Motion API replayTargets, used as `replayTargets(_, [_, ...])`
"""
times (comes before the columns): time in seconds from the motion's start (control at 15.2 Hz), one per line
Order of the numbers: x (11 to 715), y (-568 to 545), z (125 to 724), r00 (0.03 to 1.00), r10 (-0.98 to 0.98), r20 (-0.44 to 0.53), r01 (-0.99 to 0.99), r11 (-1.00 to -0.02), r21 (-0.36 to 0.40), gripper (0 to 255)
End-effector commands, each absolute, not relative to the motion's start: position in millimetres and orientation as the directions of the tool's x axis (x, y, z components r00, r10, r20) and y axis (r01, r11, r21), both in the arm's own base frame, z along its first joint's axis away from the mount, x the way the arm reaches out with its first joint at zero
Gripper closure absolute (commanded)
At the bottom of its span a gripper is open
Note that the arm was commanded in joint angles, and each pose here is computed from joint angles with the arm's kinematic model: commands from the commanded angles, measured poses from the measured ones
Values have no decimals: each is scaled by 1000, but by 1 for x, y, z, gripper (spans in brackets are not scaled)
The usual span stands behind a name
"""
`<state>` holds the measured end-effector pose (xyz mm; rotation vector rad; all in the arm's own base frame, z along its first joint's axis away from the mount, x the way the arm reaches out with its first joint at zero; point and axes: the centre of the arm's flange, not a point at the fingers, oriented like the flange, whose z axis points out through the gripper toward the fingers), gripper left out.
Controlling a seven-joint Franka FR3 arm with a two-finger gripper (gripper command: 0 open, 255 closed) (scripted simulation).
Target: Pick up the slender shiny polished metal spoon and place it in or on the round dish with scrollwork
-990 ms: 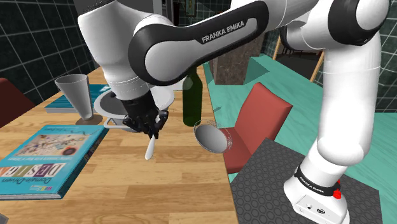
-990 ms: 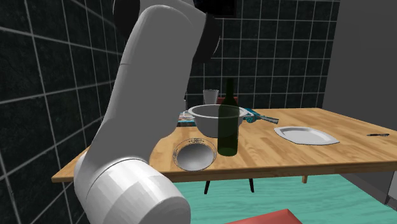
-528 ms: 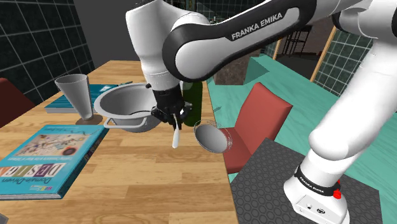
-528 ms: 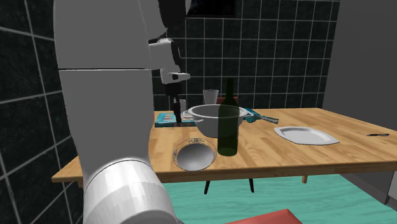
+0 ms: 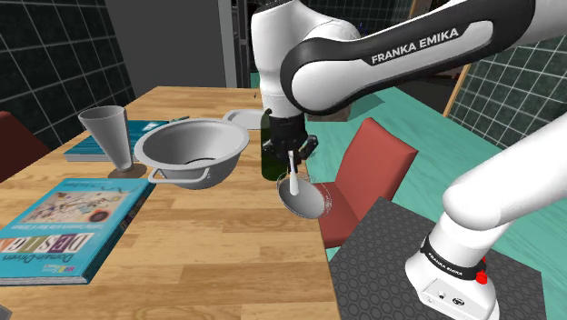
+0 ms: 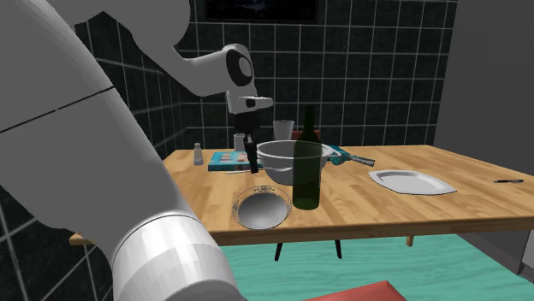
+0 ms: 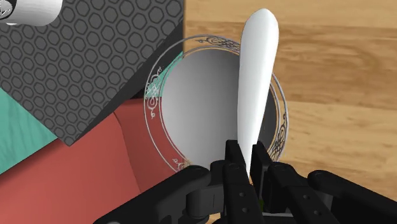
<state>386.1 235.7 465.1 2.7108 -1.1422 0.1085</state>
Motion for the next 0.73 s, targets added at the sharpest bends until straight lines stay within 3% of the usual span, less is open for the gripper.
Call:
replayTargets(0.0, [375, 210, 466, 700, -700, 142, -714, -684, 150, 255])
replayTargets(0.66, [375, 210, 413, 700, -700, 142, -714, -684, 150, 255])
